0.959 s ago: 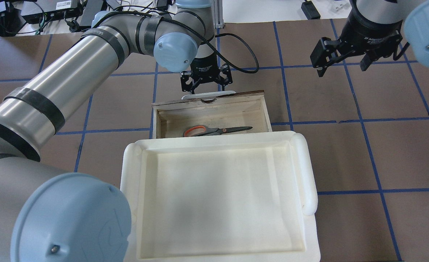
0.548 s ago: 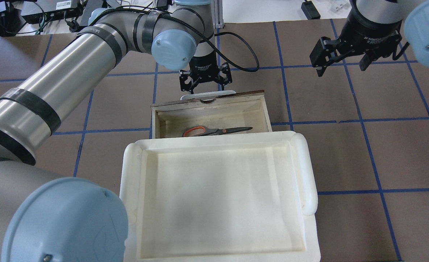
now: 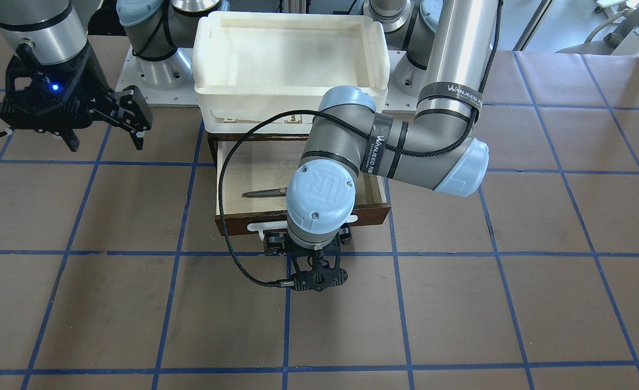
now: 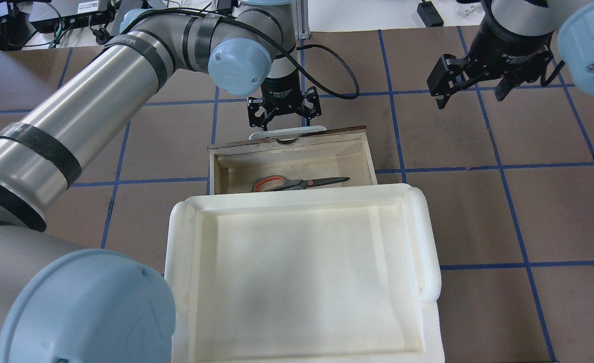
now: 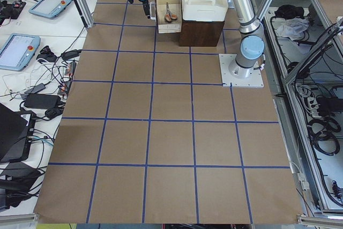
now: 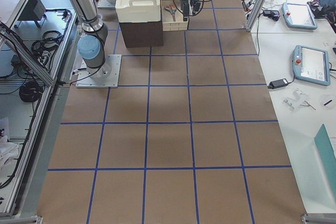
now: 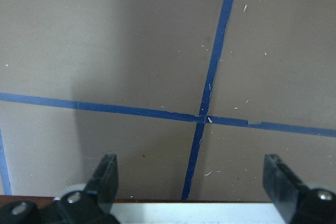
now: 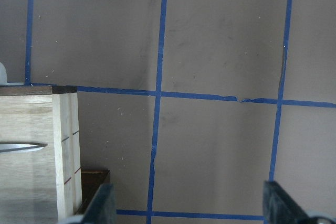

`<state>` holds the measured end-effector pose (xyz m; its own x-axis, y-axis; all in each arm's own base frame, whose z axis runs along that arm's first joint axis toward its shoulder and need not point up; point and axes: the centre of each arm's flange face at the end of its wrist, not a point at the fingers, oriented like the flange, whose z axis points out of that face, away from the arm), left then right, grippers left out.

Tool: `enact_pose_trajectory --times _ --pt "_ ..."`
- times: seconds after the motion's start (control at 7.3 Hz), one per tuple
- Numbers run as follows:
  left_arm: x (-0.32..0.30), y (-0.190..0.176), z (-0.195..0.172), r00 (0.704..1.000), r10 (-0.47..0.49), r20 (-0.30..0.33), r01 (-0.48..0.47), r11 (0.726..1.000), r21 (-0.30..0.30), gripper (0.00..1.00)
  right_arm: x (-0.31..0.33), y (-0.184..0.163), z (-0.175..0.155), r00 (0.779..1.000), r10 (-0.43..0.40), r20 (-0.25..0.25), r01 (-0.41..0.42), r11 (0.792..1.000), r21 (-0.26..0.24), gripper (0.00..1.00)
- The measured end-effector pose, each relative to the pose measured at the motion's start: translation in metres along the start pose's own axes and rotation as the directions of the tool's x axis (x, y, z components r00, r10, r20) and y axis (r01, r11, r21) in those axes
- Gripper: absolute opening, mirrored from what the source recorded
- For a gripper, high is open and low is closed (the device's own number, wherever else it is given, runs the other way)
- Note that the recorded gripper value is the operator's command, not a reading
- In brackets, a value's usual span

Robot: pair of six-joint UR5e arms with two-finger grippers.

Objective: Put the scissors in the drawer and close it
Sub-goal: 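Lower the left gripper down to the white drawer handle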

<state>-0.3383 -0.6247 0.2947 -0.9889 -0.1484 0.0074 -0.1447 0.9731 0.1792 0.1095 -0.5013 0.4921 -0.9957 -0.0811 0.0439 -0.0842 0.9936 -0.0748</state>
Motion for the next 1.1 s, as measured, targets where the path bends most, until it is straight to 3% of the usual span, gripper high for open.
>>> enact_pose_trajectory --times 0.68,1.1 --pt "0.001 -0.007 -0.016 1.000 0.002 -0.024 -0.001 0.999 0.048 1.00 0.001 -0.009 0.008 1.000 0.008 -0.001 -0.008 1.000 0.011 1.00" --pt "0.009 0.007 -0.016 1.000 0.016 -0.013 -0.016 1.000 0.024 1.00 -0.001 -0.010 0.008 1.000 0.001 0.027 -0.002 1.000 0.013 1.00"
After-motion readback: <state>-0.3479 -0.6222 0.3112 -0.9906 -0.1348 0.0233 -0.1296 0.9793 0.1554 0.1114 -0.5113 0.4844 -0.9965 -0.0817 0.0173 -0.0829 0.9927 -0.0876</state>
